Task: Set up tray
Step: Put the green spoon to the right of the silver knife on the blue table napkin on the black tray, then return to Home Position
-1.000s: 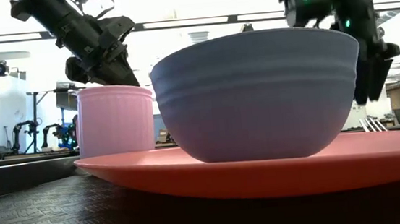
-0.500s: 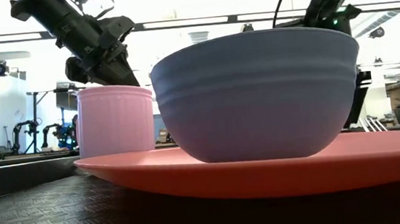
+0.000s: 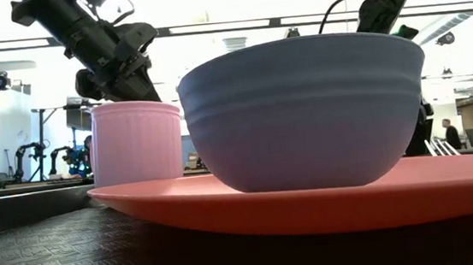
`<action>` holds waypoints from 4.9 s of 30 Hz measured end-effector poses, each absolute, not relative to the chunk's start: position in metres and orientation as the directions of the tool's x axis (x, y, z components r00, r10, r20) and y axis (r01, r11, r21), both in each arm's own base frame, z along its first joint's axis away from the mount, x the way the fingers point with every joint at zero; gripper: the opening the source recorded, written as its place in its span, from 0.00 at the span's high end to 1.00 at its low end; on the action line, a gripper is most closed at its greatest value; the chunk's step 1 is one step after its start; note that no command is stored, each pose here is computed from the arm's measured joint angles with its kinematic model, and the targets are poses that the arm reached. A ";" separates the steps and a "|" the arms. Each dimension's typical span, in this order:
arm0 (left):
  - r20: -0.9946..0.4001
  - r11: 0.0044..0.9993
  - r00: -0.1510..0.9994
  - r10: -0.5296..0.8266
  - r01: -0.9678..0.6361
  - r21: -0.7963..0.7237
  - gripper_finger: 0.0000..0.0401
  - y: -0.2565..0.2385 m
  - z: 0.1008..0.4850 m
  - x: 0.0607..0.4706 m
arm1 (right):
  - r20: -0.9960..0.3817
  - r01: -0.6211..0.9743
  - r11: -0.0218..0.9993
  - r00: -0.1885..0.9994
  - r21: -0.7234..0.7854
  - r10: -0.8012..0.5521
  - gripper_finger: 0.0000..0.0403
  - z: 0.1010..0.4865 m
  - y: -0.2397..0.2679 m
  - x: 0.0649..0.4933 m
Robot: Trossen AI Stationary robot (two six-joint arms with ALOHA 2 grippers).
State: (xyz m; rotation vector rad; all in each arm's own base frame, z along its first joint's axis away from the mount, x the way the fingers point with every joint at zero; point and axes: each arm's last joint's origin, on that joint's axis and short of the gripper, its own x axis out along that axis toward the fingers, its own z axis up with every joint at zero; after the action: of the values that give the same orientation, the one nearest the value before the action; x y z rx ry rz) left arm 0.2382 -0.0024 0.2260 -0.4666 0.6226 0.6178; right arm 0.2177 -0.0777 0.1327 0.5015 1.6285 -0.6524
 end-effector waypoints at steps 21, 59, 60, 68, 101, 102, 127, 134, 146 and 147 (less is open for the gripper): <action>-0.671 0.725 0.632 0.387 -0.658 -0.203 0.87 -0.002 0.222 0.236 | -0.998 0.822 0.566 0.043 0.064 0.049 0.94 0.153 -0.082 0.219; -0.682 0.744 0.625 0.381 -0.645 -0.175 0.87 -0.002 0.221 0.235 | -0.967 0.974 -0.116 0.210 0.194 0.142 0.92 0.155 0.150 0.216; -0.684 0.746 0.626 0.375 -0.642 -0.179 0.87 -0.003 0.221 0.235 | -0.969 0.976 -0.115 0.202 0.187 0.142 0.92 0.153 0.151 0.216; -0.687 0.748 0.626 0.369 -0.639 -0.181 0.87 -0.003 0.220 0.235 | -0.975 0.982 -0.120 0.164 0.146 0.152 0.91 0.147 0.153 0.216; -0.540 0.858 0.841 -0.033 -0.253 -0.447 0.87 -0.015 0.296 0.258 | -0.904 0.745 0.594 0.421 0.303 -0.068 0.52 0.300 0.125 0.251; -0.503 0.880 0.861 -0.069 -0.185 -0.438 0.87 -0.016 0.310 0.260 | -0.884 0.701 0.633 0.463 0.328 -0.055 0.53 0.312 0.119 0.254; -0.224 0.906 0.906 -0.358 0.279 -0.319 0.87 -0.034 0.431 0.240 | -0.306 0.034 0.901 0.946 0.432 0.111 0.56 0.470 0.056 0.237; -0.113 0.858 0.905 -0.410 0.340 -0.385 0.87 -0.033 0.414 0.229 | -0.049 -0.123 0.824 0.983 0.553 0.179 0.58 0.407 0.070 0.281; 0.208 0.825 0.927 -0.312 0.373 -0.425 0.87 -0.022 0.339 0.178 | 0.130 -0.221 0.774 0.975 0.593 0.178 0.58 0.322 0.053 0.221; 0.212 0.828 0.934 -0.287 0.353 -0.435 0.87 -0.021 0.332 0.174 | 0.138 -0.223 0.787 0.975 0.575 0.175 0.58 0.319 0.050 0.210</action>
State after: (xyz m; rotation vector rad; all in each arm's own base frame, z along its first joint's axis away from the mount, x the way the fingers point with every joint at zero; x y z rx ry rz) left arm 0.1737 -0.0206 0.3316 -0.4879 -0.1395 -0.3411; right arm 0.2101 0.0504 0.3188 0.6287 -0.0782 0.2148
